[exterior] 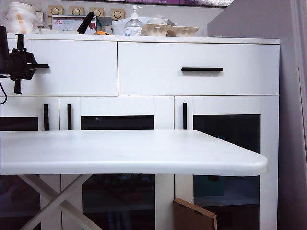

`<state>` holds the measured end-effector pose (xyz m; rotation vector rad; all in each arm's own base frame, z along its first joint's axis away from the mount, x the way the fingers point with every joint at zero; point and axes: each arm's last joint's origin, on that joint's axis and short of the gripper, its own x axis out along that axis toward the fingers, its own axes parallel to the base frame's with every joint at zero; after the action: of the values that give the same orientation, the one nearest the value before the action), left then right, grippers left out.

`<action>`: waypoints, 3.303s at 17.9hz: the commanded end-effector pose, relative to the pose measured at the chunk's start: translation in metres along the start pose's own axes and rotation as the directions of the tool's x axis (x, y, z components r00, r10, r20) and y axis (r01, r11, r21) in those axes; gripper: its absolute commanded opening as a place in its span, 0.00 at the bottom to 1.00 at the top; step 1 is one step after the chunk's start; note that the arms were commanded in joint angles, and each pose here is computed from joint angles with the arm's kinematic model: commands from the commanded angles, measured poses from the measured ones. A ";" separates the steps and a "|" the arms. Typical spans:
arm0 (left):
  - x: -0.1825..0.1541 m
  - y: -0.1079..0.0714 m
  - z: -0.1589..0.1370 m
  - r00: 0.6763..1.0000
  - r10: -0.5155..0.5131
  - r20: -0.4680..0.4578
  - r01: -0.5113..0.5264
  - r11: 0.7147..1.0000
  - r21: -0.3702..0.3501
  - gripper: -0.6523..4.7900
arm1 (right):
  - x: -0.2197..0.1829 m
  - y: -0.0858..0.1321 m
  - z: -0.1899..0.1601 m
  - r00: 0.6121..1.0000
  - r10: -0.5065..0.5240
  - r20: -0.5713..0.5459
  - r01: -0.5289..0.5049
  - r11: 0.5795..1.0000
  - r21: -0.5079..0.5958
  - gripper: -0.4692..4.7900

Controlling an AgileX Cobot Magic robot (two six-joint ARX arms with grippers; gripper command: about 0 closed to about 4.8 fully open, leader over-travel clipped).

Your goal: Pick up a can of beer from the white table, open the left drawer, place the beer inside the drawer, and finally close the drawer.

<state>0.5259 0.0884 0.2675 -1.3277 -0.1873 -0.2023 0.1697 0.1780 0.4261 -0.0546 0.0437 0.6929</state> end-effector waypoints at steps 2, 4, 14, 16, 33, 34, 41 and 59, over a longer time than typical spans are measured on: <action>-0.002 -0.039 0.002 0.971 -0.228 -0.068 0.234 0.965 0.114 0.11 | -0.005 -0.001 0.012 0.996 -0.007 0.084 0.006 1.000 0.008 0.46; -0.002 -0.040 0.002 0.967 -0.245 -0.069 0.252 0.960 0.123 0.11 | -0.005 -0.001 0.012 0.997 -0.007 0.081 0.006 1.000 0.008 0.46; -0.047 -0.012 -0.011 0.958 -0.283 -0.049 0.286 0.956 0.071 0.11 | -0.005 -0.001 0.011 0.997 -0.006 0.081 0.006 1.000 0.008 0.46; -0.059 -0.014 -0.011 0.964 -0.259 -0.063 0.263 0.963 0.066 0.11 | -0.005 -0.001 0.012 0.997 -0.006 0.081 0.006 1.000 0.008 0.46; -0.158 -0.026 -0.031 0.969 -0.232 -0.084 0.238 0.969 0.071 0.11 | -0.005 -0.001 0.009 0.998 -0.004 0.060 0.004 1.000 0.005 0.46; -0.164 -0.028 -0.032 0.969 -0.230 -0.085 0.236 0.969 0.070 0.11 | -0.004 0.000 0.009 0.998 -0.003 0.060 0.003 1.000 0.005 0.46; -0.213 -0.052 -0.039 0.968 -0.232 -0.092 0.239 0.969 0.070 0.11 | -0.005 0.000 0.009 0.998 -0.003 0.059 0.003 1.000 0.005 0.46; -0.328 -0.094 -0.057 0.960 -0.258 -0.107 0.266 0.961 0.076 0.11 | -0.004 -0.001 0.010 0.998 -0.004 0.063 0.003 1.000 0.006 0.46</action>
<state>0.1977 0.0333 0.2305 -1.3444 -0.1807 -0.2079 0.1697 0.1779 0.4237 -0.0660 0.0646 0.6911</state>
